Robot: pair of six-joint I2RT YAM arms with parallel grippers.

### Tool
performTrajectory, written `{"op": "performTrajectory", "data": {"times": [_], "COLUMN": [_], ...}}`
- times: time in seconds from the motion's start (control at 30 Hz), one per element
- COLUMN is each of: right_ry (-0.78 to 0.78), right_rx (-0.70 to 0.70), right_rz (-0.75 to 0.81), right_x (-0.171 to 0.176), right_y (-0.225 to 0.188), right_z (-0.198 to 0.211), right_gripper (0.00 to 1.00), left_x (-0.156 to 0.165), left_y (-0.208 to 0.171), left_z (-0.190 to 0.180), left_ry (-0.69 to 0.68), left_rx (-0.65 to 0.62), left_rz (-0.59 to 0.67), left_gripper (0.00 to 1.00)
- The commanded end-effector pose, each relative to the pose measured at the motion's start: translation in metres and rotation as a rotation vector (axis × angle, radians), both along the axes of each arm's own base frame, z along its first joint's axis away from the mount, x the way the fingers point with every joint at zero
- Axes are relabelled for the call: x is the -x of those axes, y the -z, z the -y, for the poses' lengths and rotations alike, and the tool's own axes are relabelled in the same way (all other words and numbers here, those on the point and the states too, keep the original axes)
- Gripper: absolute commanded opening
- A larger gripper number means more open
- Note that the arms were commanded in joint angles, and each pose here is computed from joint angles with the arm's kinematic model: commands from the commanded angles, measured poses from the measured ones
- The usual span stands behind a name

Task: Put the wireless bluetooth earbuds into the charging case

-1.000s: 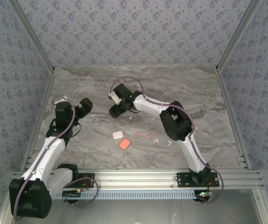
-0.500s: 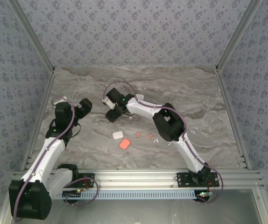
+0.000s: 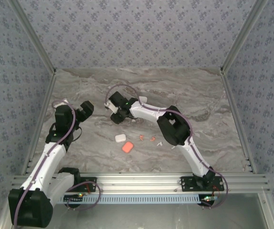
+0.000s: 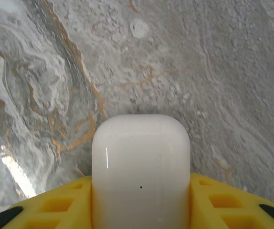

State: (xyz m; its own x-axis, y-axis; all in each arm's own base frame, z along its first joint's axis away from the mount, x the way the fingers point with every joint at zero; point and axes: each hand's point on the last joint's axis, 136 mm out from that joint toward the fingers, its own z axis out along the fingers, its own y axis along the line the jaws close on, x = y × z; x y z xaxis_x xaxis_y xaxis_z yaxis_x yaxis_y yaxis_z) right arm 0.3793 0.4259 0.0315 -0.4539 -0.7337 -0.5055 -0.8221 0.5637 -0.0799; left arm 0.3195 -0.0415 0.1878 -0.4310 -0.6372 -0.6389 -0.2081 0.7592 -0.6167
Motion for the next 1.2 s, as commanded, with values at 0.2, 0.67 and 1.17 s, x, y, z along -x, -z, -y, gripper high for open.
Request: {"op": "performTrajectory", "data": {"times": [0.2,0.67,1.17], "right_ry": [-0.059,-0.198,-0.286], "right_rx": [-0.157,-0.299,-0.305], "right_rz": [0.167,0.503,0.652], "right_x": [0.012,0.080,0.106], "right_y": [-0.098,-0.224,-0.265], "right_z": [0.034,0.111,0.126], "right_gripper": [0.41,0.40,0.38], "left_x": [0.001,0.031,0.053], "left_y": [-0.024,-0.112,-0.125], "left_z": [0.025,0.150,0.236], "left_ry": [0.169,0.840,1.167], "left_rx": [0.014,0.201,0.224], "left_rz": [0.062,0.269,0.268], "left_gripper": [0.97,0.89,0.79]}}
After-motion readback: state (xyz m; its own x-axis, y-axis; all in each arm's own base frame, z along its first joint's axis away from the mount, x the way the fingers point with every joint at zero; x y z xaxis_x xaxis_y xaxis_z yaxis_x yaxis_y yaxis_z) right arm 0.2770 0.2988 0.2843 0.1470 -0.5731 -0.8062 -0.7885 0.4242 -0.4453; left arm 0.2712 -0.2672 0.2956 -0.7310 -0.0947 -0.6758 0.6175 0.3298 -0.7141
